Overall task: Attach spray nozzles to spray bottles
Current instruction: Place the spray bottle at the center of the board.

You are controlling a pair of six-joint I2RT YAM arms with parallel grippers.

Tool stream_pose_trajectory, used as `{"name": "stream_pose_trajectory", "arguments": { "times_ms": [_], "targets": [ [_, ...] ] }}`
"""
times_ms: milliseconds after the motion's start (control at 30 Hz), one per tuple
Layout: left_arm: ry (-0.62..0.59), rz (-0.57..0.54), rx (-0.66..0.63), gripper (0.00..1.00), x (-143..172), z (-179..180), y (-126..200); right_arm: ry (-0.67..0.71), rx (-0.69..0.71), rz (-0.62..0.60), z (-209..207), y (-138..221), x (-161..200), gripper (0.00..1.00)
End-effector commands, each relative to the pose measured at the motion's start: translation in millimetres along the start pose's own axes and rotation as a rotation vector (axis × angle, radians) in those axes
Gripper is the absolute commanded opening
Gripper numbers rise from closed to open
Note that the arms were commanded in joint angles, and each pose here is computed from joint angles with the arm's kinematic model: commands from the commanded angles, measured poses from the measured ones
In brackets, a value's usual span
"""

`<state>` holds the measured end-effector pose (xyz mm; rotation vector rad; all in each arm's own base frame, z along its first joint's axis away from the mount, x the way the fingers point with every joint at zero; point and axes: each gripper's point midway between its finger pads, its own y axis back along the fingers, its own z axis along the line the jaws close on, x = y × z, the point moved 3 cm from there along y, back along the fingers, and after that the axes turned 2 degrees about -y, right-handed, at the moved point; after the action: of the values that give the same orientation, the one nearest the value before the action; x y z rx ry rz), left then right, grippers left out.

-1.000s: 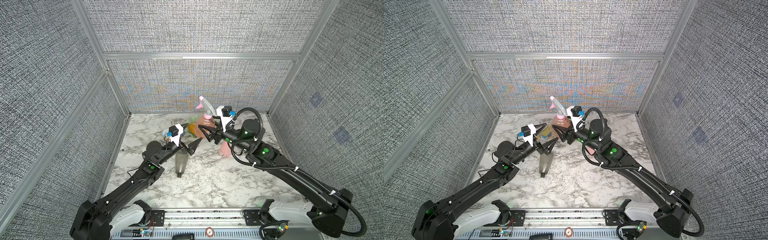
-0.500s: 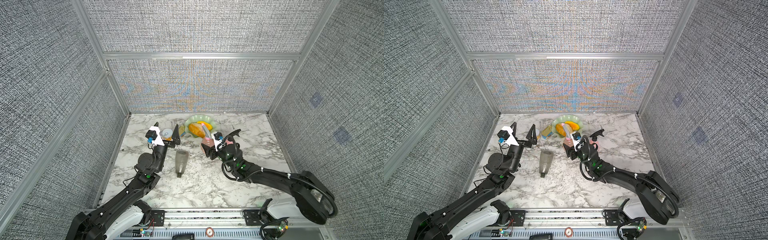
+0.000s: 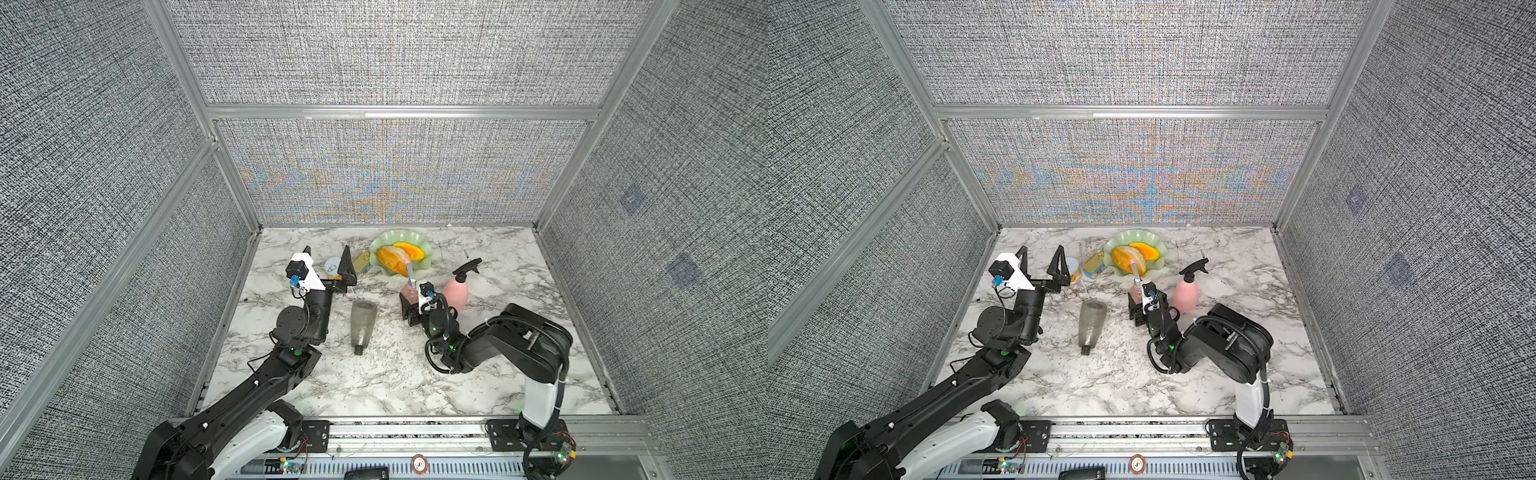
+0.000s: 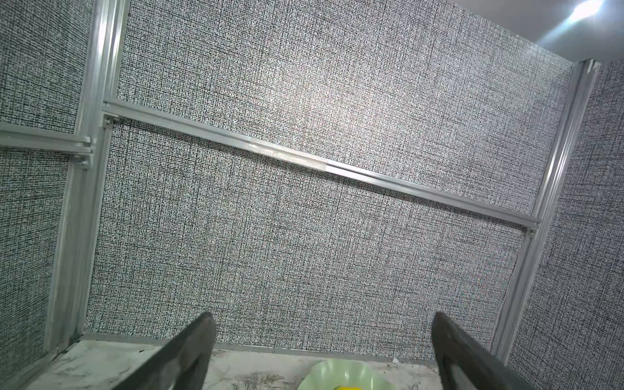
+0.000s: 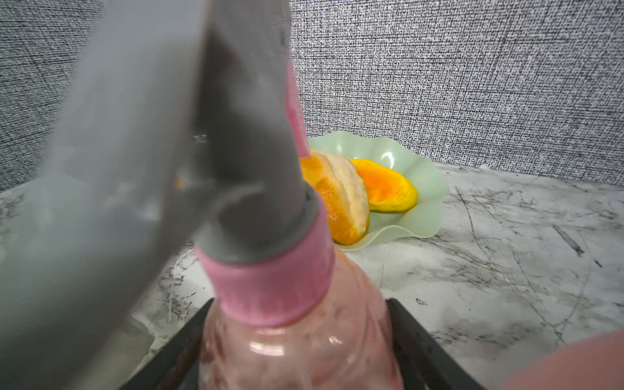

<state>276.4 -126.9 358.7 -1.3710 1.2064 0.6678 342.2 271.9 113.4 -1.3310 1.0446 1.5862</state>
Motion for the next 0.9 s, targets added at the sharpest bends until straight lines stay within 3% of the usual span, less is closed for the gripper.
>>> {"name": "stream_pose_trajectory", "arguments": {
  "times_ms": [0,367,600,867],
  "targets": [
    [0.012,-0.032,-0.009,0.99,-7,1,0,-0.087,0.031,-0.069,-3,-8,-12,0.76],
    [0.002,-0.015,-0.013,0.99,-1,1,-4,-0.118,0.032,0.036,-4,-24,25,0.79],
    [0.005,-0.013,-0.004,0.99,0,-1,-4,-0.106,0.040,0.029,-8,-14,16,0.92],
    [0.010,-0.011,0.013,0.99,0,-3,-4,-0.129,0.007,0.008,-4,-3,-3,0.96]
  ]
}}
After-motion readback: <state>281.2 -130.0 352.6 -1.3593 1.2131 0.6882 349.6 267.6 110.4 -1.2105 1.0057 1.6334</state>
